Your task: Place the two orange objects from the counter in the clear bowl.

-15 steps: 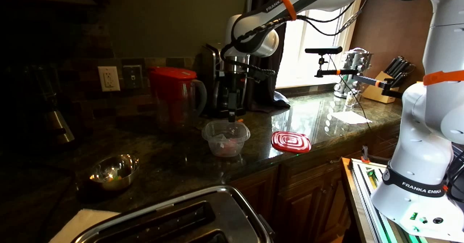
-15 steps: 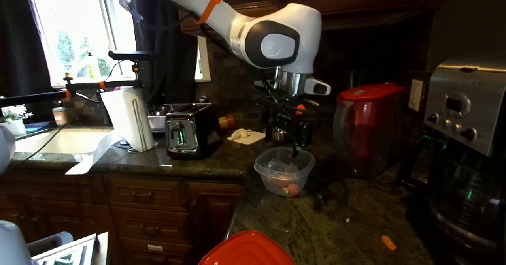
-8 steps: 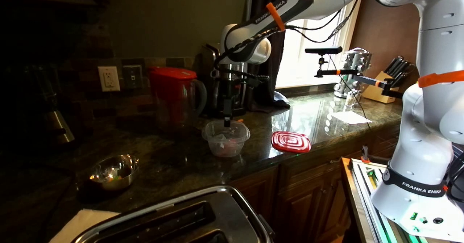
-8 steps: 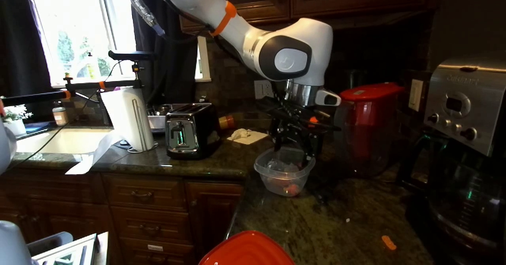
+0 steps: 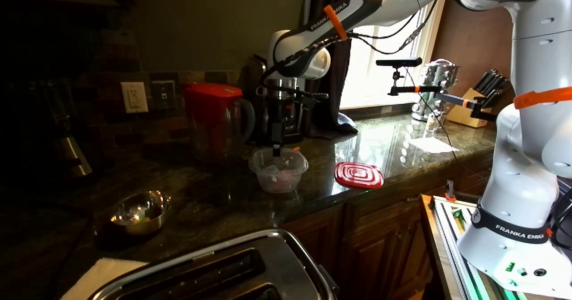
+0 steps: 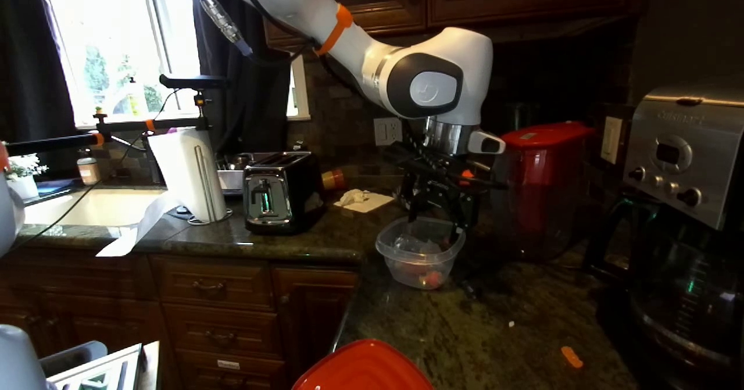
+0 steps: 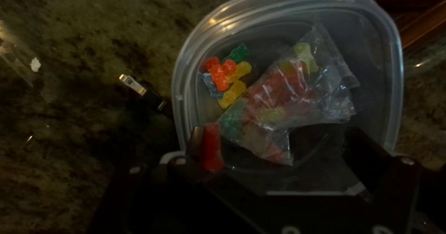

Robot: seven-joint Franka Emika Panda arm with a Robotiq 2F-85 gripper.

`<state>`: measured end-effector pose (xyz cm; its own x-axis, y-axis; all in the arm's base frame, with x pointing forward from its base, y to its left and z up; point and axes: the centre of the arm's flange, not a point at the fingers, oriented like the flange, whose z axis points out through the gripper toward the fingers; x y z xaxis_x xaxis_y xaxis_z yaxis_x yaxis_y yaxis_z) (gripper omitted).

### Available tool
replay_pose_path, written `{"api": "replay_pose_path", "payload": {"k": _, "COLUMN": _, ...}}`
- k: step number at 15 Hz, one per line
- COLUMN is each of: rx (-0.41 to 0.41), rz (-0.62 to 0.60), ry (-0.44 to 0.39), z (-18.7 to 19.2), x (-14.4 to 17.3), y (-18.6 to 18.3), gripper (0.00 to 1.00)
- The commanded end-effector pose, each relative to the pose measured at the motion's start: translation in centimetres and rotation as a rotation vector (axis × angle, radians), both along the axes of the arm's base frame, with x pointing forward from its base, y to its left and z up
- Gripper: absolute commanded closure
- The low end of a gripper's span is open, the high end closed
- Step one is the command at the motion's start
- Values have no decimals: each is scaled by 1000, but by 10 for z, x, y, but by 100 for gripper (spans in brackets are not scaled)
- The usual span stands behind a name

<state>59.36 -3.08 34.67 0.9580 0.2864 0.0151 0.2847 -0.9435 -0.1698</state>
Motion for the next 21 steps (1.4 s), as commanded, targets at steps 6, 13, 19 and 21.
{"api": "replay_pose_path", "payload": {"k": 6, "rx": -30, "rz": 17, "ry": -9, "z": 9, "x": -1, "y": -4, "gripper": 0}}
{"api": "replay_pose_path", "payload": {"k": 13, "rx": -49, "rz": 20, "ry": 18, "z": 2, "x": 0, "y": -10, "gripper": 0}}
{"api": "replay_pose_path", "payload": {"k": 19, "rx": -53, "rz": 21, "ry": 31, "z": -2, "x": 0, "y": -10, "gripper": 0}}
{"api": "replay_pose_path", "payload": {"k": 21, "rx": -55, "rz": 18, "ry": 40, "z": -5, "x": -1, "y": -9, "gripper": 0}}
